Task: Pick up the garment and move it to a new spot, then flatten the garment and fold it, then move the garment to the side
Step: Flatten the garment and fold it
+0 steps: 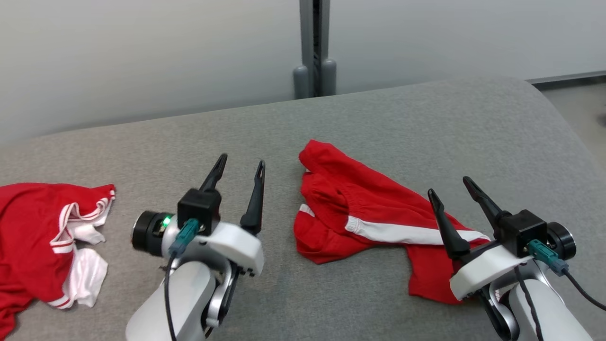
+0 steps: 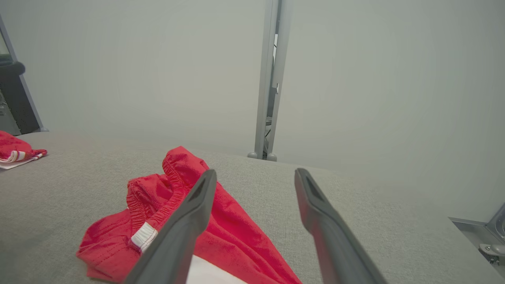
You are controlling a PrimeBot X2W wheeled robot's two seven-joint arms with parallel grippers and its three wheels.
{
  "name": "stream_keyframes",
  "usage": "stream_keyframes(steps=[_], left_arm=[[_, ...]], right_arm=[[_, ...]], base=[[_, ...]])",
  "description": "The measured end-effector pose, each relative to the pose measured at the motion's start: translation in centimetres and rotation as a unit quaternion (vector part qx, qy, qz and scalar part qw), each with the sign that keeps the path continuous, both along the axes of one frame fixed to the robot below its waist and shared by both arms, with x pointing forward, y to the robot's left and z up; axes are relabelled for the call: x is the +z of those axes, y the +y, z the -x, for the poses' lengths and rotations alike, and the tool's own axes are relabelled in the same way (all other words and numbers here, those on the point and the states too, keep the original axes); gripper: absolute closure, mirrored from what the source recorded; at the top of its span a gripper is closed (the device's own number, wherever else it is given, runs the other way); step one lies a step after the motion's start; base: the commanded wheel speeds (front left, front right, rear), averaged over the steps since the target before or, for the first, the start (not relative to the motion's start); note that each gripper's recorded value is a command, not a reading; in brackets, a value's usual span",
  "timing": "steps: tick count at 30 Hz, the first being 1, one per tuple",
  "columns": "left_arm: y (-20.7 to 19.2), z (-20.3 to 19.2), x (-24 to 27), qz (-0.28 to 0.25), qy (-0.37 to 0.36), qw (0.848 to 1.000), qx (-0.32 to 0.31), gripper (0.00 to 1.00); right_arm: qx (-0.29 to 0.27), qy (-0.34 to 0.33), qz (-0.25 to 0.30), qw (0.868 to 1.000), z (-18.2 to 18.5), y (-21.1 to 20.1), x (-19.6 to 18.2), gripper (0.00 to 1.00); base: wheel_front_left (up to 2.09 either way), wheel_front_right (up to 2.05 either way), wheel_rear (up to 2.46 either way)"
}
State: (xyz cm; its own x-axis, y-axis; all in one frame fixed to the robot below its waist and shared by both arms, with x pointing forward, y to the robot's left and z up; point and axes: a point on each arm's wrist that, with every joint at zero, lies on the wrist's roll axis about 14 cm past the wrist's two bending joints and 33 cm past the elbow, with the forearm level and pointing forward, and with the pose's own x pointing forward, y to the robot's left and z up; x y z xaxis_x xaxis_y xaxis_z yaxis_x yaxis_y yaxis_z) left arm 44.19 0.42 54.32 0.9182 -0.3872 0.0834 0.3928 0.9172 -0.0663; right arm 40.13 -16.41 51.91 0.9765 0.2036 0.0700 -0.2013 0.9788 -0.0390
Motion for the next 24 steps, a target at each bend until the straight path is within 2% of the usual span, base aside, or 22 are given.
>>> stream_keyframes(steps=[4, 7, 12, 17, 24], left_arm=[[5.8, 1.7, -1.9, -0.016, 0.007, 0.998, 0.067, 0.00], [8.5, 3.3, -3.6, -0.007, 0.030, 0.994, 0.103, 0.00], [10.9, 4.3, -3.3, 0.030, 0.032, 0.987, 0.152, 0.00], [11.4, 4.7, -3.6, 0.035, 0.032, 0.986, 0.157, 0.00], [13.5, 5.1, -4.9, 0.031, 0.047, 0.981, 0.185, 0.00]], right_arm=[[0.028, 0.006, -0.004, 1.000, -0.5, 2.0, -0.4, 0.00], [0.049, 0.015, -0.004, 0.999, -0.6, 3.4, -1.0, 0.00], [0.087, 0.036, -0.003, 0.996, -0.6, 6.0, -2.3, 0.00], [0.124, 0.073, 0.019, 0.989, -1.0, 8.1, -4.6, 0.00], [0.139, 0.129, 0.052, 0.980, -2.0, 9.1, -8.3, 0.00]], base=[[0.00, 0.00, 0.00], [0.00, 0.00, 0.00], [0.00, 0.00, 0.00], [0.00, 0.00, 0.00], [0.00, 0.00, 0.00]])
